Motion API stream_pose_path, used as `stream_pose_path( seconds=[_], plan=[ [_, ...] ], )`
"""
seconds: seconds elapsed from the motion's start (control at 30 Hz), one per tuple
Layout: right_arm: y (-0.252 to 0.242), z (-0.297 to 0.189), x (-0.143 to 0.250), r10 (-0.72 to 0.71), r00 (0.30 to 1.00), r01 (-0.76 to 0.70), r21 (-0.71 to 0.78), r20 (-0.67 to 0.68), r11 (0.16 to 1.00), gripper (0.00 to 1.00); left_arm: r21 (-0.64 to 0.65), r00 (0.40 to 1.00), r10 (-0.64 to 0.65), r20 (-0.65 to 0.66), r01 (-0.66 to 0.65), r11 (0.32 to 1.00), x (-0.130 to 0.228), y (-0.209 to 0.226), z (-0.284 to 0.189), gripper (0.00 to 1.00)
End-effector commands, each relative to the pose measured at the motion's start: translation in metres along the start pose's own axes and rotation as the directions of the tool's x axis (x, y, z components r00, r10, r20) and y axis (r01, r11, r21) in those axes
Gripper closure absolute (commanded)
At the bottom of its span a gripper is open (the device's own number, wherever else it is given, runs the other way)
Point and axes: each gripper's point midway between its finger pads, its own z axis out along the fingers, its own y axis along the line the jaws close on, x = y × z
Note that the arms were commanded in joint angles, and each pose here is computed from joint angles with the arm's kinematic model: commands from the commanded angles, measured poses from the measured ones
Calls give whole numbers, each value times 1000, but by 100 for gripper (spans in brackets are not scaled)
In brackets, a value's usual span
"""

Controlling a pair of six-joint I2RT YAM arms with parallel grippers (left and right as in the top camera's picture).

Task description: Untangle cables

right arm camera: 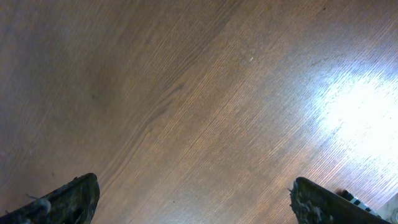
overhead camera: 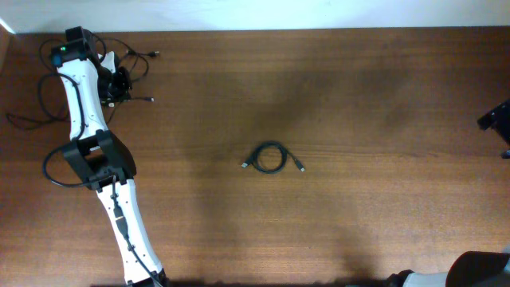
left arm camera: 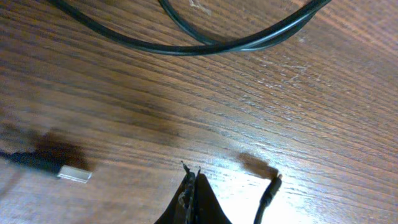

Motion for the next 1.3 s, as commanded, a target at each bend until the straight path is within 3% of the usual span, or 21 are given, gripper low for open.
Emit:
stream_pose_path(
  seconds=[0.0,0.3,0.4,0.73,0.93,1.27],
  plan=[
    [-1,-4,-4,-5,1000,5,10,19,1000,2,-20,991,7,133,-5,1000,-22,-5,-55,100],
    [-1,-4,-4,-5,1000,5,10,19,1000,2,-39,928,17,372,-3,999,-80,19,-77,100],
    [-1,-4,-4,-5,1000,5,10,19,1000,2,-198,921,-53,385,138,970,-78,70,-83,100],
    [-1,-4,-4,-5,1000,5,10,19,1000,2,-286,936,-109,334,211,935,-61,119,-64,100],
    [-1,-4,-4,-5,1000,5,10,19,1000,2,-85,948,-1,319,30,996,-69,78,-50,100],
    [-1,-4,-4,-5,1000,5,10,19,1000,1,-131,974,-4,226,34,991,-47,86,-30,100]
  ],
)
